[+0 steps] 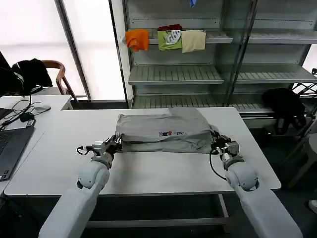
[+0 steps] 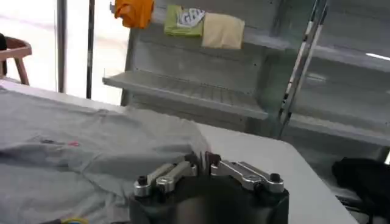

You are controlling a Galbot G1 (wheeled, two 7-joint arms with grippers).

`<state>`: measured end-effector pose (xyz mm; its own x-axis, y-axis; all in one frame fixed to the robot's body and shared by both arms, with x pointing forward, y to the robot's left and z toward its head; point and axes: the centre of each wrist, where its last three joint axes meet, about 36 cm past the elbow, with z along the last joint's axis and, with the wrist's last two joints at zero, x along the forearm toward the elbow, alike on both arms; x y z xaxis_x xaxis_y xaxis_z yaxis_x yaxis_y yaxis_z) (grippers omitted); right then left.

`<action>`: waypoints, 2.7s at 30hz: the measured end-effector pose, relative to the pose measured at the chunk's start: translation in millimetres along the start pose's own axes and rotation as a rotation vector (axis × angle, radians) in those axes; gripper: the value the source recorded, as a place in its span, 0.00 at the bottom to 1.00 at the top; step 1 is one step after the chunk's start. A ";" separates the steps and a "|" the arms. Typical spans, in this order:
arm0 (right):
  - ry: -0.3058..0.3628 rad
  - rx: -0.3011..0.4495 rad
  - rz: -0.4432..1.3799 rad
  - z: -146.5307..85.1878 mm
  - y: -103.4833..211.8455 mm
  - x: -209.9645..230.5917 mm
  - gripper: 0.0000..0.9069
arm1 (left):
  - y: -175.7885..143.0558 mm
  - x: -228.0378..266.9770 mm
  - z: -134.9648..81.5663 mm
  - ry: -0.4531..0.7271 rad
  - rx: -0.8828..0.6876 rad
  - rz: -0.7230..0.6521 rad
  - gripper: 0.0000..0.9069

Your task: Fold and organize the clothes.

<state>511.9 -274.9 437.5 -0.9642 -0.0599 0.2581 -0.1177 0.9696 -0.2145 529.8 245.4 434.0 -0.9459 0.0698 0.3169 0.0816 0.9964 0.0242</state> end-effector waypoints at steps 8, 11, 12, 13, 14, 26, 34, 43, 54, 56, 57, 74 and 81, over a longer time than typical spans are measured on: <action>0.032 0.012 0.030 3.0 -6.1 10.2 1.00 | 4.4 11.8 2.7 0.013 -0.042 -0.001 0.58; 0.024 0.004 0.040 -0.5 -8.2 16.0 1.00 | 8.7 18.2 0.8 0.019 -0.064 -0.012 1.00; 0.020 -0.001 0.040 -1.9 -9.0 18.6 1.00 | 10.3 20.8 -0.4 0.021 -0.072 -0.017 1.00; 0.014 -0.007 0.039 -3.2 -9.7 22.1 1.00 | 11.8 23.7 -1.7 0.022 -0.078 -0.021 1.00; 0.008 -0.011 0.037 -4.0 -9.8 25.3 1.00 | 13.3 26.8 -3.5 0.023 -0.083 -0.026 1.00; 0.013 -0.087 -0.019 17.2 3.6 50.5 1.00 | 2.4 56.5 -9.4 0.010 -0.033 0.018 1.00; 0.028 -0.117 -0.036 24.9 10.8 50.0 1.00 | 5.0 50.5 -2.0 0.029 0.033 0.035 1.00; 0.037 -0.130 -0.031 28.5 10.7 39.8 0.89 | 9.4 32.7 10.6 0.062 0.091 0.044 0.58; 0.054 -0.148 -0.038 33.3 5.8 31.6 0.10 | 14.3 13.0 25.3 0.110 0.121 0.042 0.02; 0.059 -0.152 -0.042 35.1 5.6 31.2 0.00 | 15.3 12.2 27.0 0.119 0.121 0.043 0.02; 0.061 -0.153 -0.044 35.9 5.6 31.2 0.00 | 15.8 12.0 27.4 0.122 0.120 0.042 0.02; 0.058 -0.149 -0.052 29.7 1.0 33.2 0.00 | 21.9 13.5 29.0 0.138 0.101 0.061 0.00; 0.063 -0.142 -0.060 24.6 1.8 39.4 0.00 | 27.1 16.0 25.3 0.134 0.096 0.041 0.00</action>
<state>467.8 -281.3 424.1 -0.9391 -0.1079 0.3261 -0.1354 0.9888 -0.0626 508.9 274.7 415.8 -0.8916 0.1098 0.4393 0.0827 0.9933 -0.0805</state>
